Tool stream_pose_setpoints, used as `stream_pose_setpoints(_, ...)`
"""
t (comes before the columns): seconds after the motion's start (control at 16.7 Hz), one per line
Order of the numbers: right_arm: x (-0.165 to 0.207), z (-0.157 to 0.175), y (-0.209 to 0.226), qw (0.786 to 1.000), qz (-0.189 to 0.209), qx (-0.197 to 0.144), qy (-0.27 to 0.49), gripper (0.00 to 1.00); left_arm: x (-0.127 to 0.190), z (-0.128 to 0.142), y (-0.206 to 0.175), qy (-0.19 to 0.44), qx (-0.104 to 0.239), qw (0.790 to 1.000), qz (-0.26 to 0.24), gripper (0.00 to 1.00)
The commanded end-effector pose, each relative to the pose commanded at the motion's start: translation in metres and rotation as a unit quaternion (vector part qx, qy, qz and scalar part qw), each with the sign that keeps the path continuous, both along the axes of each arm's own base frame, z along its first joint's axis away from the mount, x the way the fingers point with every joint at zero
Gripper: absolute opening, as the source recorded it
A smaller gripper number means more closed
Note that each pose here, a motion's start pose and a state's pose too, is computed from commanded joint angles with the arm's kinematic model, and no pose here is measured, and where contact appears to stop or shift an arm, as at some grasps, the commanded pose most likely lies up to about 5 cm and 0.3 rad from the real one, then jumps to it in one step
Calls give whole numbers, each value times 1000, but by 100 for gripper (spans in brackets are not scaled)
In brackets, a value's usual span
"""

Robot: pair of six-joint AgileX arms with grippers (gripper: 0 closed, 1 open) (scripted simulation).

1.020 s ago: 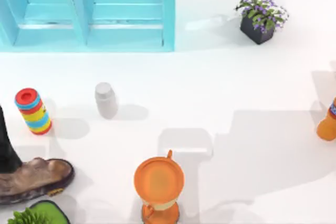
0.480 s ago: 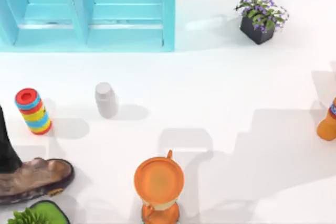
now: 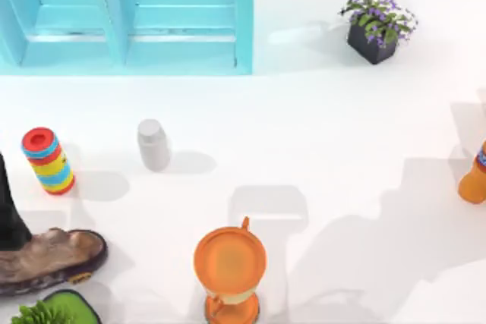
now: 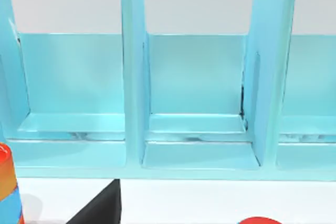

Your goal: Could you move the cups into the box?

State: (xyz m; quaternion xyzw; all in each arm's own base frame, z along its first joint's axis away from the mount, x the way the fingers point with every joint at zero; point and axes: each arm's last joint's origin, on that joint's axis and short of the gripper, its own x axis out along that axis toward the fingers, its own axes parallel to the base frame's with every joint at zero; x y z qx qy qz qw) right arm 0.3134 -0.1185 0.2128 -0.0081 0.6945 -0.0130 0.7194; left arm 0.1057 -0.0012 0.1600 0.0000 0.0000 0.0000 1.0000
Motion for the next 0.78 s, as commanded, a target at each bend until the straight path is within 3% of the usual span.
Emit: stream_pose_setpoints(0.78, 0, 0, 0, 1000, 0, 0, 0, 98, 0, 0, 0, 0, 0, 1000, 0, 100)
